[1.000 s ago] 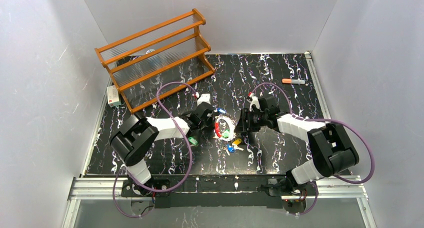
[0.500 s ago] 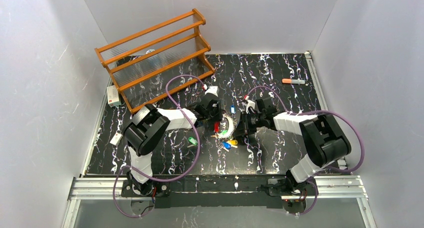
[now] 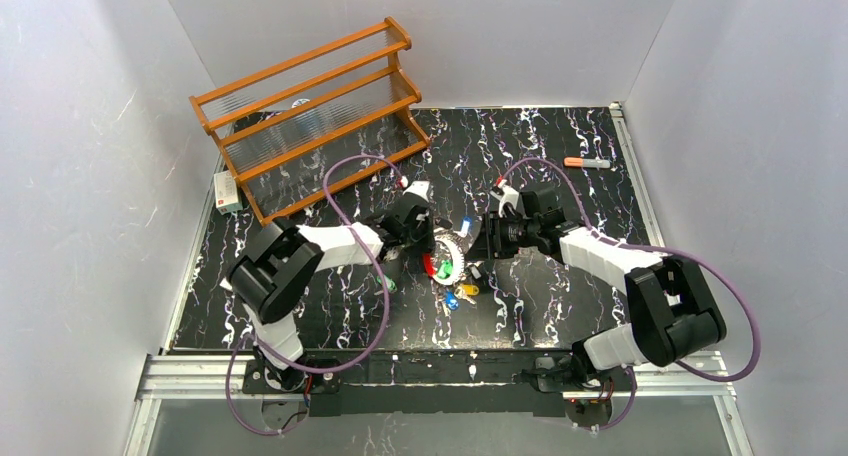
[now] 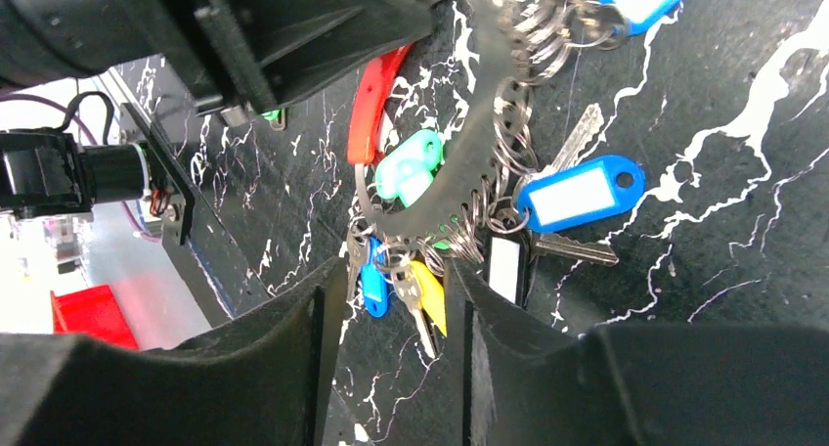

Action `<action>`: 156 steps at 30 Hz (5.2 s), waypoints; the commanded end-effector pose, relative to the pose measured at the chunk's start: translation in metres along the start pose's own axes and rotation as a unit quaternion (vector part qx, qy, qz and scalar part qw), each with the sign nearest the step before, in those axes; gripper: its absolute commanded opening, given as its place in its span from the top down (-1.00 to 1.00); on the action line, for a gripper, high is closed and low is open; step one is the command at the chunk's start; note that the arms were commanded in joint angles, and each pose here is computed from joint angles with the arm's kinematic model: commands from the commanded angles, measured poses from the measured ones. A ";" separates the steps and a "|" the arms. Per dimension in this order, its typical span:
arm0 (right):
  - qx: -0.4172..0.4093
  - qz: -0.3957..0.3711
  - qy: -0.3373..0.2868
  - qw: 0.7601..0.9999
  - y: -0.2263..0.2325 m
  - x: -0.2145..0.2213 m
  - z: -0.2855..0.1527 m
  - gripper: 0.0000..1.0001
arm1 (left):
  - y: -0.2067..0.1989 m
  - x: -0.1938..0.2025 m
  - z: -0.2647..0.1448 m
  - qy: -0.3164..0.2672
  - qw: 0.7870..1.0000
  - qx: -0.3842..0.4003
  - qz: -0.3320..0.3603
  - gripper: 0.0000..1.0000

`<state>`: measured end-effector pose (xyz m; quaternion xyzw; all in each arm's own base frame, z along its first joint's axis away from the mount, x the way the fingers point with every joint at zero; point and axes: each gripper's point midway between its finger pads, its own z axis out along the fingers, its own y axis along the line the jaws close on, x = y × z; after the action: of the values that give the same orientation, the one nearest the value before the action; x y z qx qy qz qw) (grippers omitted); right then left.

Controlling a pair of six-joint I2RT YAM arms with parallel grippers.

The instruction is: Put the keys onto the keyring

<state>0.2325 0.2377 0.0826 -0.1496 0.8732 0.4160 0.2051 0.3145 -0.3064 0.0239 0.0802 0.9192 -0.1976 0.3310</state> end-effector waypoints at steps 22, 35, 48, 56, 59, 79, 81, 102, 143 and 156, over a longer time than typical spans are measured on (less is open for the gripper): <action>-0.078 -0.023 0.094 0.992 0.024 0.042 0.024 0.06 | 0.020 0.059 -0.053 0.024 0.997 0.034 -0.065 0.50; 0.051 0.019 0.018 0.998 -0.034 -0.002 0.022 0.10 | 0.016 0.048 -0.025 0.033 0.998 0.015 -0.053 0.63; 0.009 -0.011 0.012 1.000 0.001 0.002 0.011 0.10 | 0.024 0.031 -0.017 0.024 0.999 0.002 -0.039 0.67; 0.116 -0.057 -0.062 0.990 -0.015 -0.045 -0.012 -0.16 | 0.015 0.009 -0.049 -0.020 0.999 0.029 -0.019 0.47; 0.110 -0.054 -0.035 0.992 -0.017 -0.043 -0.004 0.00 | 0.013 0.000 -0.067 -0.046 0.998 0.041 -0.018 0.45; 0.163 -0.085 0.049 0.982 -0.029 -0.017 0.031 0.37 | 0.017 -0.010 -0.114 -0.123 0.989 0.072 -0.030 0.33; 0.180 -0.095 0.054 0.978 -0.031 -0.015 0.032 0.41 | 0.016 -0.009 -0.113 -0.122 0.989 0.074 -0.031 0.33; 0.131 -0.123 0.007 0.984 0.003 -0.042 0.041 0.35 | 0.016 0.000 -0.110 -0.114 0.989 0.084 -0.044 0.32; 0.137 -0.023 0.007 0.990 -0.027 -0.019 0.012 0.23 | 0.013 0.017 -0.098 -0.088 0.989 0.100 -0.059 0.30; 0.095 0.017 0.035 0.995 -0.029 -0.007 0.033 0.47 | 0.012 0.016 -0.099 -0.089 0.989 0.100 -0.057 0.30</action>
<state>0.2546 0.2377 0.0443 -0.1266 0.9264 0.3068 0.1778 0.2496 -0.2544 0.0791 0.0405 0.8659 -0.3118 0.3890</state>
